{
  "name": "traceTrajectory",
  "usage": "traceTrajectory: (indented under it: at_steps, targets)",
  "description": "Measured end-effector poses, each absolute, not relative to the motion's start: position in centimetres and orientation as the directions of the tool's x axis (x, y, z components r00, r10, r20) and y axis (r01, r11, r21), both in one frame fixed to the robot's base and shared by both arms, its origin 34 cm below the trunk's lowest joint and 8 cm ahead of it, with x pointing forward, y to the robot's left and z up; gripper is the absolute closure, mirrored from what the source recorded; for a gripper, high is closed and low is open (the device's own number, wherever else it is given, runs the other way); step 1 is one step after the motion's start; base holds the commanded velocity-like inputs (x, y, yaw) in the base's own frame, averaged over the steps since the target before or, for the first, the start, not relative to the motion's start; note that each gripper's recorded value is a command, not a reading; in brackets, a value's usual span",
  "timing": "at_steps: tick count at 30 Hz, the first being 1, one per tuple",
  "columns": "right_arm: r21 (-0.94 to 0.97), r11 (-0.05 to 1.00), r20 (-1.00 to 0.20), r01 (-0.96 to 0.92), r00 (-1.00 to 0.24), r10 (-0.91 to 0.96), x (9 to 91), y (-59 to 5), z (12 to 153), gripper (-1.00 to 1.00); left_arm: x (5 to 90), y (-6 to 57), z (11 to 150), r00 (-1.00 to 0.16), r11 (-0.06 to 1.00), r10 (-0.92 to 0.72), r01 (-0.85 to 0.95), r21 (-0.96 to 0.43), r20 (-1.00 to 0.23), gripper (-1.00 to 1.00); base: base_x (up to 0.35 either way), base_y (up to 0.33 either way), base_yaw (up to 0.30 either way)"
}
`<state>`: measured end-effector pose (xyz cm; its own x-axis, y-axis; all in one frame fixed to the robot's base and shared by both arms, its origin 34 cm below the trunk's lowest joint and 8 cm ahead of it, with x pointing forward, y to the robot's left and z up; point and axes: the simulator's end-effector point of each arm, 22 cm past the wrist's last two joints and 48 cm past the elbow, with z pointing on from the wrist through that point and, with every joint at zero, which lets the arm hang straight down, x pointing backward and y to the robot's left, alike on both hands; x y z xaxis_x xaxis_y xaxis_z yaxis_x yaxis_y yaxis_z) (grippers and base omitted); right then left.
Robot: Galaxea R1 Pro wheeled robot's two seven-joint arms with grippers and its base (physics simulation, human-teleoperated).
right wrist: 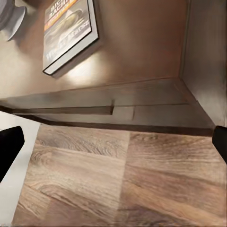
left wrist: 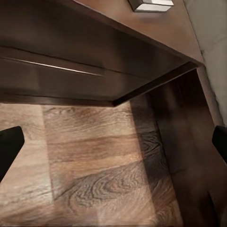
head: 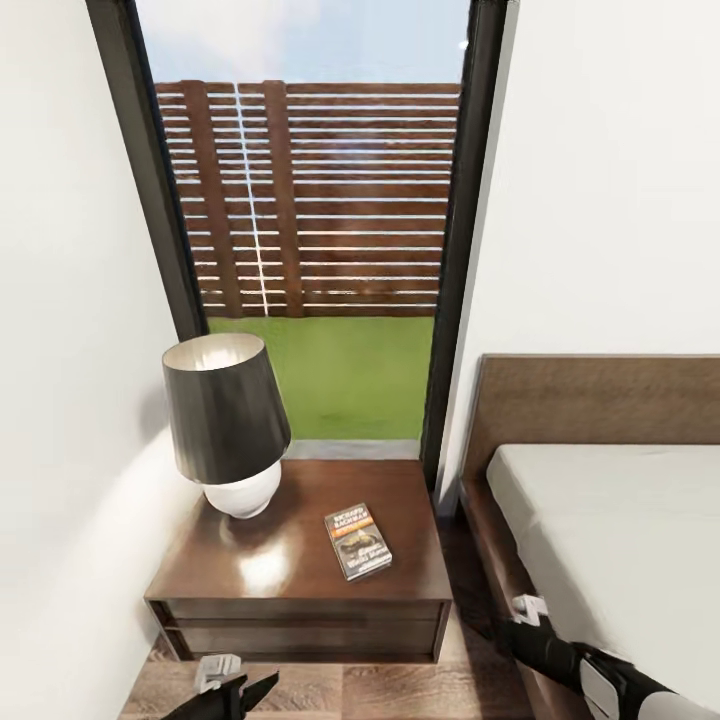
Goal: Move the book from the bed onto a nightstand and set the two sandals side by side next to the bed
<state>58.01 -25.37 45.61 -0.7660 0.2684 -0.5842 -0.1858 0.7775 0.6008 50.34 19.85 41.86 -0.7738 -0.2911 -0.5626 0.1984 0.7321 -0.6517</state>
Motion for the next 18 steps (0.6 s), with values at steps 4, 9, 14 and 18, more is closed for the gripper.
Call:
traceTrajectory:
  at_steps: [4,9,14,18]
  targets:
    - [0.549,0.805,-0.643,-0.226,-0.729,0.234,57.0,-25.8,45.6,-1.00,49.4,21.7,40.4,-0.767,0.802,-0.280,0.143,-0.579,-0.577,-1.00,0.000,0.000,0.000]
    - [0.512,0.839,-0.583,-0.185,-0.792,0.181,52.0,-27.1,42.7,-1.00,48.7,22.2,40.6,-0.758,0.828,-0.273,0.128,-0.546,-0.592,-1.00,0.000,0.000,0.000]
    - [0.568,0.801,-0.478,-0.190,-0.868,0.133,44.6,-21.0,40.0,-1.00,45.8,23.4,39.1,-0.788,0.870,-0.253,0.070,-0.489,-0.562,-1.00,0.000,0.000,0.000]
    - [0.584,0.797,-0.415,-0.152,-0.900,0.132,40.0,-20.2,39.0,-1.00,43.5,24.5,38.2,-0.813,0.899,-0.229,0.035,-0.437,-0.535,-1.00,0.000,0.000,0.000]
